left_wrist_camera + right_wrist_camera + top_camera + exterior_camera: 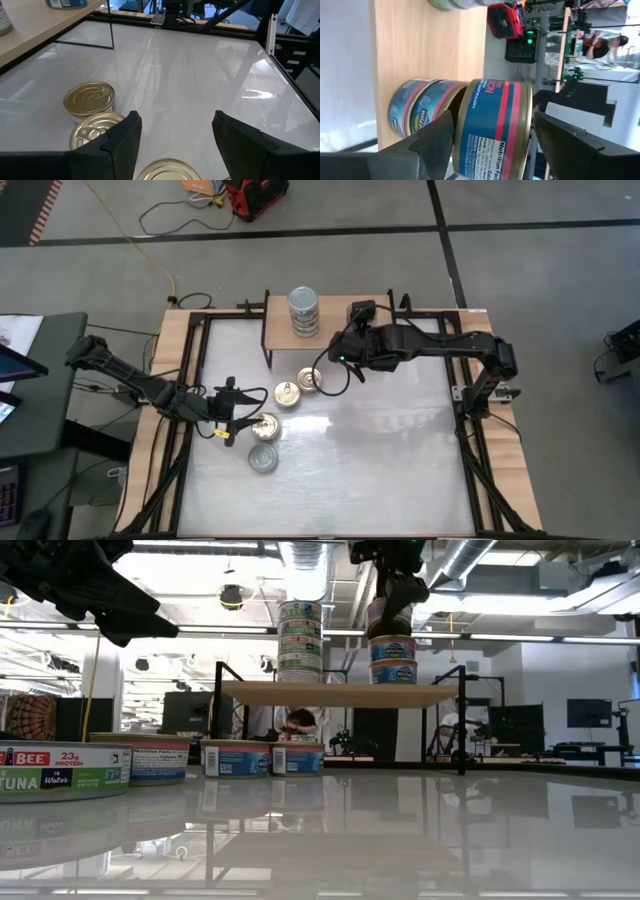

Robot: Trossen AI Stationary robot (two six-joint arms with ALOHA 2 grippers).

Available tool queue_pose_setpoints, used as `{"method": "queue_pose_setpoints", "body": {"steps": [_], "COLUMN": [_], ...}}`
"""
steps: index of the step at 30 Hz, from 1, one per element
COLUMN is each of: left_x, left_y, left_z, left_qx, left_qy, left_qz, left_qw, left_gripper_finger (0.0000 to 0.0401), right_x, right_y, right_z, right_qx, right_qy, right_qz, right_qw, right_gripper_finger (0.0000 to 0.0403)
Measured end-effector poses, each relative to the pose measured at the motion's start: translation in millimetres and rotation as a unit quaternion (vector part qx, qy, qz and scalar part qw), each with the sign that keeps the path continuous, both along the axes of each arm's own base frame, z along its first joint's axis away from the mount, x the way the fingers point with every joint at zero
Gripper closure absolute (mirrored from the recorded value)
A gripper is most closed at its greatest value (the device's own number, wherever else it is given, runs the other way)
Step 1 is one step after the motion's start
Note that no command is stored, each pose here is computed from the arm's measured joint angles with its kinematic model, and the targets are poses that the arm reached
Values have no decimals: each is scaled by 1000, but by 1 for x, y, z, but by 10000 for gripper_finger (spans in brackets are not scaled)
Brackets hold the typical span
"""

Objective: Stack canned seafood by type on shelf
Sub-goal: Stack the blue pink tuna can on top of the other blue pink tuna cans on the shelf, then stack the blue pink tuna can on top of the other blue and pink tuna cans on the shelf

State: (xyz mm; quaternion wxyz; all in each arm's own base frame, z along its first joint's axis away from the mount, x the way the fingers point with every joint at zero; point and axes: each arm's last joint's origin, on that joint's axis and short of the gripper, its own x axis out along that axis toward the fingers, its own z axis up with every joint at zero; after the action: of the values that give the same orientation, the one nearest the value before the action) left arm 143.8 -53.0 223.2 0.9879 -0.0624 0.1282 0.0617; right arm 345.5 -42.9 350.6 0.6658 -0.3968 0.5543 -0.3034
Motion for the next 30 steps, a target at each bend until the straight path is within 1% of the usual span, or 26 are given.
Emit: {"method": "queue_pose_setpoints", "body": {"steps": [19, 23, 26, 30], "left_x": [0, 0, 0, 0], "left_y": [0, 0, 0, -1], "left_z": [0, 0, 0, 0], "left_qx": [-4, -4, -4, -3], "left_qy": [-2, -1, -1, -1], "left_qz": [-4, -6, -7, -7], "left_qw": [1000, 1000, 1000, 1000], "left_gripper_finger": [168, 168, 168, 168], "right_x": [0, 1, -10, -35], "right_y": [-4, 8, 17, 18], "right_z": [0, 5, 15, 22], "right_qx": [4, 6, 15, 32], "right_qy": [3, -13, -30, -32], "right_qz": [-1, 11, 10, -32], "right_qw": [1000, 1000, 999, 998], "right_gripper_finger": [96, 96, 96, 96]}}
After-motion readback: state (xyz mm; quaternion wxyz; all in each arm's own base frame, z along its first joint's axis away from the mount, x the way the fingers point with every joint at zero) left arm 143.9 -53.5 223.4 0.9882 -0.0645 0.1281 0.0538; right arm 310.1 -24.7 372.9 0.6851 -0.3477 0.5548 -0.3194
